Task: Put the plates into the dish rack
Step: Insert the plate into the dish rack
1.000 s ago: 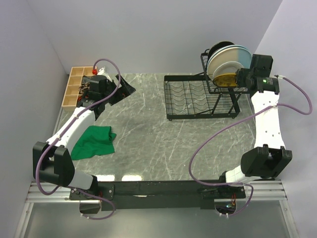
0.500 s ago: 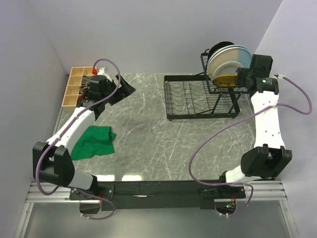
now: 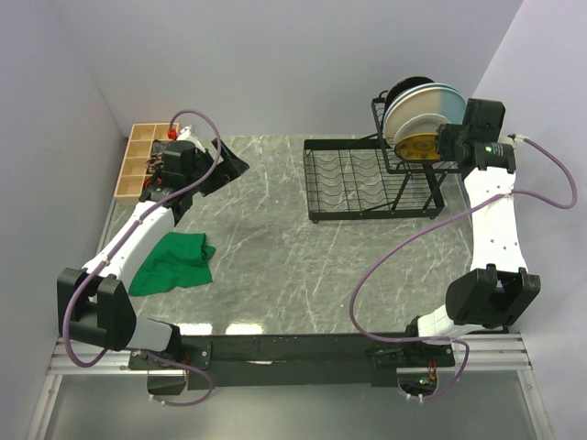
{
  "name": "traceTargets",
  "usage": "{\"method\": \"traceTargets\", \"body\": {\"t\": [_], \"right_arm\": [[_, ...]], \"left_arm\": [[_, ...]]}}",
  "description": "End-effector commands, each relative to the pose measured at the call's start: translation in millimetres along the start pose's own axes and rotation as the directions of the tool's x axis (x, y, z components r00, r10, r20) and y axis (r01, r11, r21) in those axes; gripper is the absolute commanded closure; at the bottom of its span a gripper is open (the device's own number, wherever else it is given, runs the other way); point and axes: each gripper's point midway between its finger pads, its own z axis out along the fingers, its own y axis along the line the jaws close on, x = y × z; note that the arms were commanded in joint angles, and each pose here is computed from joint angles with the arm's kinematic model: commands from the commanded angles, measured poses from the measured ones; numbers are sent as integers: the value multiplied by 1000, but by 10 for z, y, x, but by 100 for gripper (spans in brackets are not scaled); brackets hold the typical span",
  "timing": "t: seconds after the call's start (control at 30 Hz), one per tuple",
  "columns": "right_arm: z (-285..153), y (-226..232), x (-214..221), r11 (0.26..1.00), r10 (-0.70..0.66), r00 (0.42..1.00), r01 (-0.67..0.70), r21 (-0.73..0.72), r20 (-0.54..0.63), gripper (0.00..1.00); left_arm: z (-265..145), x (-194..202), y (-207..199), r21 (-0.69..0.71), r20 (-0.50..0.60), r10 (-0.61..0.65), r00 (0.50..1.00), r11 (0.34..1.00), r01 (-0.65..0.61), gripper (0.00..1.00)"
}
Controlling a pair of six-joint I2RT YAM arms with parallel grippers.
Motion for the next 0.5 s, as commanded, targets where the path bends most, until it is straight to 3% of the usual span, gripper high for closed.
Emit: {"method": "traceTargets", "body": {"t": [0.0,0.47], "right_arm": [[-87,238,-13,997,3,1000,-2,-76,8,73],[-39,192,150,997,-5,999,2,-72,-45,87]], "left_arm": [[-76,-94,-78,23,35,0,999,1000,-1,0],[-134,-94,-57,11,45,-3,999,1000,2,0]]}}
